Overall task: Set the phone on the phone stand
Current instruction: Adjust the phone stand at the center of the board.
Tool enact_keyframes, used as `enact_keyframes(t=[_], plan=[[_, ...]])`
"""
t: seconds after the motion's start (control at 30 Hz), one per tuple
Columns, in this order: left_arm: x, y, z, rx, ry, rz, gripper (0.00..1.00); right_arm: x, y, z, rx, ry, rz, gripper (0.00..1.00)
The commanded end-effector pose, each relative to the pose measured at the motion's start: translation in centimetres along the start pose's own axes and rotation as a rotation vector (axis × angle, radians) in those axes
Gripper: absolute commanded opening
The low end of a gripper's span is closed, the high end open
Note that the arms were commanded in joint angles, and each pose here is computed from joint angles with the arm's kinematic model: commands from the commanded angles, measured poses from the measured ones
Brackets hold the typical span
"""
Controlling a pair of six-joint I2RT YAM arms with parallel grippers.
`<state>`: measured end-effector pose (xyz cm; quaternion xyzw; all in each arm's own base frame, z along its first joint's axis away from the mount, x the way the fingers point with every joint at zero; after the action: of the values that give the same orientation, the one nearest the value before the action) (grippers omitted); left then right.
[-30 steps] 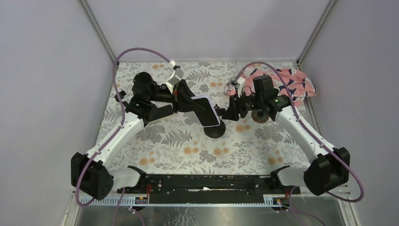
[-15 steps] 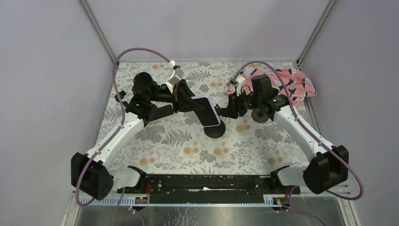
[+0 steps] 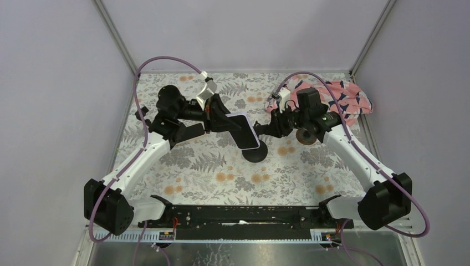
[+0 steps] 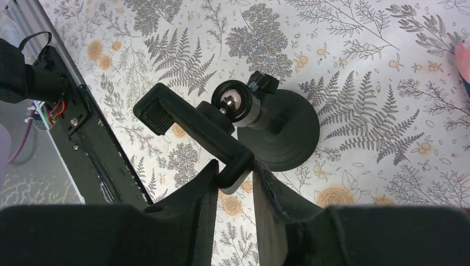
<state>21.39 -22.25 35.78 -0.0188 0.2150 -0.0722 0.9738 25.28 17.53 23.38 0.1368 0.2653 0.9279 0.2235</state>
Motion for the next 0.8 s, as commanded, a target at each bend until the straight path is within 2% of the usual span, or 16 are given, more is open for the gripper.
enact_keyframes(t=[0.0,0.17,0.4,0.77], plan=[[-0.7,-0.4,1.4,-0.033,-0.094,-0.014,0.0,0.2,1.3,1.8,-0.049,0.069,-0.032,0.23],[-0.8,-0.8,1.4,-0.035,-0.102,-0.02,0.0,0.4,1.4,1.9,-0.05,0.091,-0.016,0.22],[-0.5,-1.5,1.5,-0.028,-0.099,-0.035,0.0,0.8,1.7,2.0,-0.056,0.101,0.001,0.36],[-0.5,-1.7,1.3,-0.028,-0.096,-0.038,0.0,1.1,2.3,2.7,-0.072,0.099,0.001,0.39]])
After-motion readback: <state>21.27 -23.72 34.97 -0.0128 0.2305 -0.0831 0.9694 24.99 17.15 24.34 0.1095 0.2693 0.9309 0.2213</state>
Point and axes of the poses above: each gripper's point midway between its finger pads, its own y axis back along the fingers, its own x axis along the line the jaws close on, z = x × y, the point moved 6 cm from there along y, back along the fingers, and after that the axes turned 14 degrees about y, right-handed, at the moved point
